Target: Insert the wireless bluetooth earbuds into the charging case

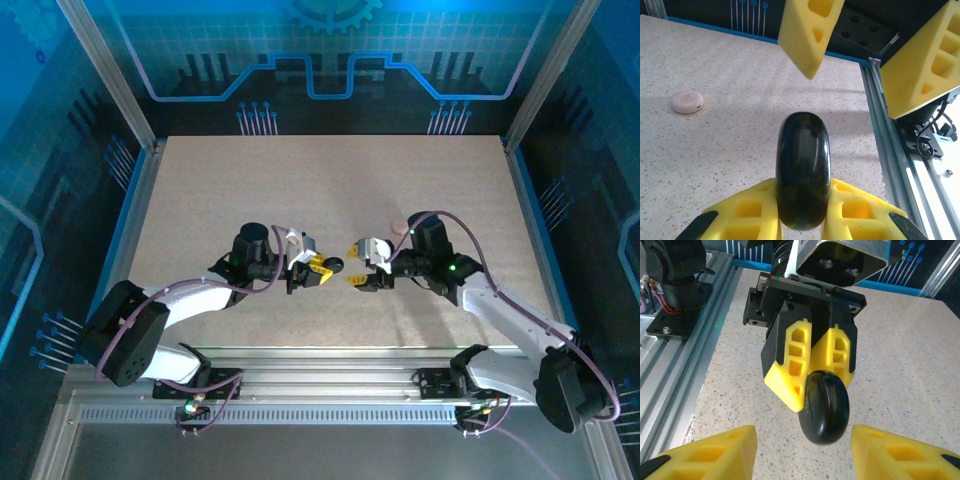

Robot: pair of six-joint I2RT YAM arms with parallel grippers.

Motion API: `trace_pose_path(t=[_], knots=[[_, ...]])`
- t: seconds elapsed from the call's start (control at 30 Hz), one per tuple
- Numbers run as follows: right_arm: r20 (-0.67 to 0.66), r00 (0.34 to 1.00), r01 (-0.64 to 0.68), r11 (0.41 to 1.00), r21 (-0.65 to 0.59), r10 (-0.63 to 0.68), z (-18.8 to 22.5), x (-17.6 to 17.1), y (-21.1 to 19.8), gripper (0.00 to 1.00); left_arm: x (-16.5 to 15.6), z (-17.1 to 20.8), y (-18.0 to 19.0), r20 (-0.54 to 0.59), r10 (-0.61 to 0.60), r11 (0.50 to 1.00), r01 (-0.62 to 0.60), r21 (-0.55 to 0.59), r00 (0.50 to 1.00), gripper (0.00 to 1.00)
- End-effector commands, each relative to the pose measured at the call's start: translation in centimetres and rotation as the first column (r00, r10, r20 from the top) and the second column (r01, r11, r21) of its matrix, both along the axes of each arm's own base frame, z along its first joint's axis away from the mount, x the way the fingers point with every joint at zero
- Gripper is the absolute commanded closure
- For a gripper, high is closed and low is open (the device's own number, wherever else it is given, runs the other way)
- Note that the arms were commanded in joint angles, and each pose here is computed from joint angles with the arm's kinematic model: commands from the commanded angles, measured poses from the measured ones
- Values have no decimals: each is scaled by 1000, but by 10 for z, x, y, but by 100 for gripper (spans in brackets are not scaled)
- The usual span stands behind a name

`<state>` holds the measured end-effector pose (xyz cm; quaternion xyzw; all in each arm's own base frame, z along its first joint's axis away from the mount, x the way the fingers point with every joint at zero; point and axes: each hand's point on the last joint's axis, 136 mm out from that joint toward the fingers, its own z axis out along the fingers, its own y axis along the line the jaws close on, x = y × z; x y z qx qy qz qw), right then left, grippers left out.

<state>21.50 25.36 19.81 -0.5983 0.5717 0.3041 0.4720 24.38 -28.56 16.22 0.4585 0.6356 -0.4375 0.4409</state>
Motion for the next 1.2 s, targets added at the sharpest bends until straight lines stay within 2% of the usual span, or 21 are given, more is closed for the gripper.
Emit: trace_pose_path(t=[0.0,0.27,0.47,0.77,0.93,1.17], knots=[[26,999,38,999,1,-38,1,7,-6,47,-5,18,-3,68,-36,999,38,-29,997,93],[-79,994,-73,997,-3,72,-2,7,11,49,-11,21,-3,92,-61,996,66,-54,994,93],[-107,984,-141,990,11,142,-4,7,24,51,-12,21,-3,91,-65,996,70,-53,994,93],[-146,971,-193,981,7,192,-8,6,31,64,-12,23,-4,95,-63,996,69,-53,993,93],[-152,970,-192,981,-6,189,-13,7,30,83,-10,23,-3,98,-51,997,56,-48,994,92],[-135,978,-167,986,-30,161,-15,12,29,87,-7,19,-3,95,-36,999,39,-33,995,86]])
